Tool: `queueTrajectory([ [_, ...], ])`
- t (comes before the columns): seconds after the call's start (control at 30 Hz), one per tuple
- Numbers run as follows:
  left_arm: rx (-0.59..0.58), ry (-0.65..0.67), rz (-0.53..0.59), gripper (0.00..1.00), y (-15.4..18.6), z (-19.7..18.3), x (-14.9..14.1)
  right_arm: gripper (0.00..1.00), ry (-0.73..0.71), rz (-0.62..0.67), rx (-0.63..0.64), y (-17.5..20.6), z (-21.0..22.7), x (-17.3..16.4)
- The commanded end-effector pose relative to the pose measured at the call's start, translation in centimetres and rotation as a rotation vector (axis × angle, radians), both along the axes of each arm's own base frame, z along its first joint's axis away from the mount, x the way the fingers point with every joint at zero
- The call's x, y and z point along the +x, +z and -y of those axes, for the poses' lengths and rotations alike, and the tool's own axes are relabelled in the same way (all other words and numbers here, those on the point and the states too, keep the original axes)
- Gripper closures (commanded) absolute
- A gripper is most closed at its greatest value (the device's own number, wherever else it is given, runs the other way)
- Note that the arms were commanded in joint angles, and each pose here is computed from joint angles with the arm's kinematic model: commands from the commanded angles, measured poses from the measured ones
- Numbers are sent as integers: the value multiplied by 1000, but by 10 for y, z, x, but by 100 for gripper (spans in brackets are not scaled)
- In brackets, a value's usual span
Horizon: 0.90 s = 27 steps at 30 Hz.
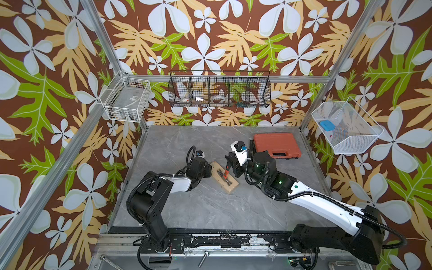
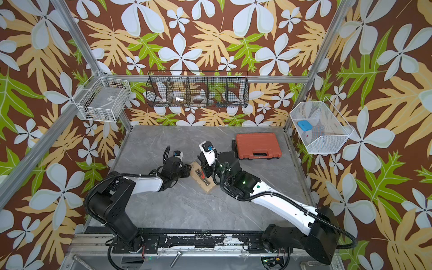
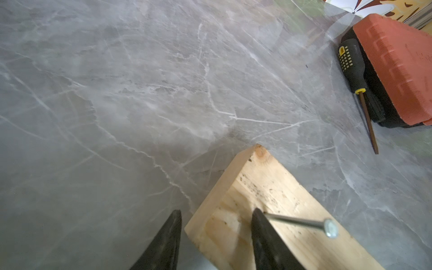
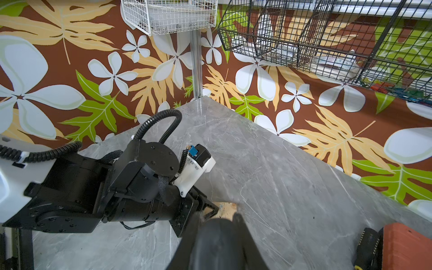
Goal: Use a claw hammer to pull out a nail
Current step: Remove the nail from the mounting plate.
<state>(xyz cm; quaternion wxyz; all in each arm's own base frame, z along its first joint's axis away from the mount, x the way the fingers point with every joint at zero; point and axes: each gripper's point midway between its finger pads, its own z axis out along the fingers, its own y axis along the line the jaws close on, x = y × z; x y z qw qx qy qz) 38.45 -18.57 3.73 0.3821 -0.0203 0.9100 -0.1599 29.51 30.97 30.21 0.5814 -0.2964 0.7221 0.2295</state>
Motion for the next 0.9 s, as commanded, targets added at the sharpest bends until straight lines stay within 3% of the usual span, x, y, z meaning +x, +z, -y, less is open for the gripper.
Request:
queueTrajectory([
  [0.0, 176, 7, -255, 50, -55, -33, -49, 100, 32, 12, 49, 11, -6, -5],
  [0.87, 185, 15, -269, 51, -61, -37, -51, 100, 35, 47, 74, 12, 1, -15],
])
